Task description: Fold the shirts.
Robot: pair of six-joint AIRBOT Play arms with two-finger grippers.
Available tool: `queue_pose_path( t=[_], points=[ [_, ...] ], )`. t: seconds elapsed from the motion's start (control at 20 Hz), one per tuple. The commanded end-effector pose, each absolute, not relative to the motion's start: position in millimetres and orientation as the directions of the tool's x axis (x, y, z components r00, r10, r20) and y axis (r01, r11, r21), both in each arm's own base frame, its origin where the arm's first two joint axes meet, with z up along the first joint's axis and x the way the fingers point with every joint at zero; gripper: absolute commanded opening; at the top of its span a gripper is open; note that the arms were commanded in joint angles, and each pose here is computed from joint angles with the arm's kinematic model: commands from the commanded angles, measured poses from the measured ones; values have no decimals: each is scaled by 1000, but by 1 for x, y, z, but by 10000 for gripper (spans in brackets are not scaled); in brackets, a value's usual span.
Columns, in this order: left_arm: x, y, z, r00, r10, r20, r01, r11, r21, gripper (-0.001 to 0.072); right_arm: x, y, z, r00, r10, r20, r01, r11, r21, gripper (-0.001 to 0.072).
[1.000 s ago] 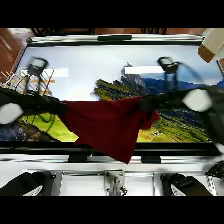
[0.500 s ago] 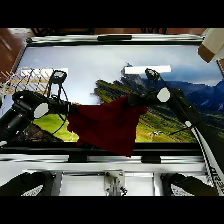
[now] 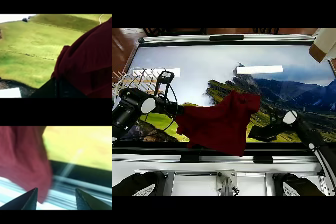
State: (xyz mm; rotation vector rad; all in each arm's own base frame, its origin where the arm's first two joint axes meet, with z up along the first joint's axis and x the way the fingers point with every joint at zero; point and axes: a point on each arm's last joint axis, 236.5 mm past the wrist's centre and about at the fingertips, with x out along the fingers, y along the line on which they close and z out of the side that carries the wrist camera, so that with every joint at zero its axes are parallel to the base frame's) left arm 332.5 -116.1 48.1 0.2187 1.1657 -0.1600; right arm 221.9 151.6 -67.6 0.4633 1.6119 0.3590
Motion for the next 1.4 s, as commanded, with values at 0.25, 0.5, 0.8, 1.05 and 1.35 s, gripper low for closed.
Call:
queue_pose_path(
  t=[0.25, 0.5, 0.8, 1.05, 1.35],
  points=[
    [329, -120, 47, 369, -31, -929, 238, 969, 62, 35, 221, 208, -117, 46, 577, -815, 221, 790, 572, 590],
    [336, -121, 62, 402, -37, -915, 324, 940, 104, 35, 252, 223, -82, 118, 646, -754, 132, 743, 657, 57],
    [365, -103, 269, 721, -62, -691, 236, 958, 160, 35, 349, 185, 249, 654, 693, -303, -428, 669, 608, 57],
    [277, -101, 524, 944, -325, -58, 324, 946, -27, 35, 237, 158, 485, 739, 654, 165, -660, 651, 375, 57],
    [240, -64, 572, 949, -240, 206, 242, 970, 18, 34, 197, 163, 473, 726, 683, 77, -620, 603, 501, 57]
  ],
)
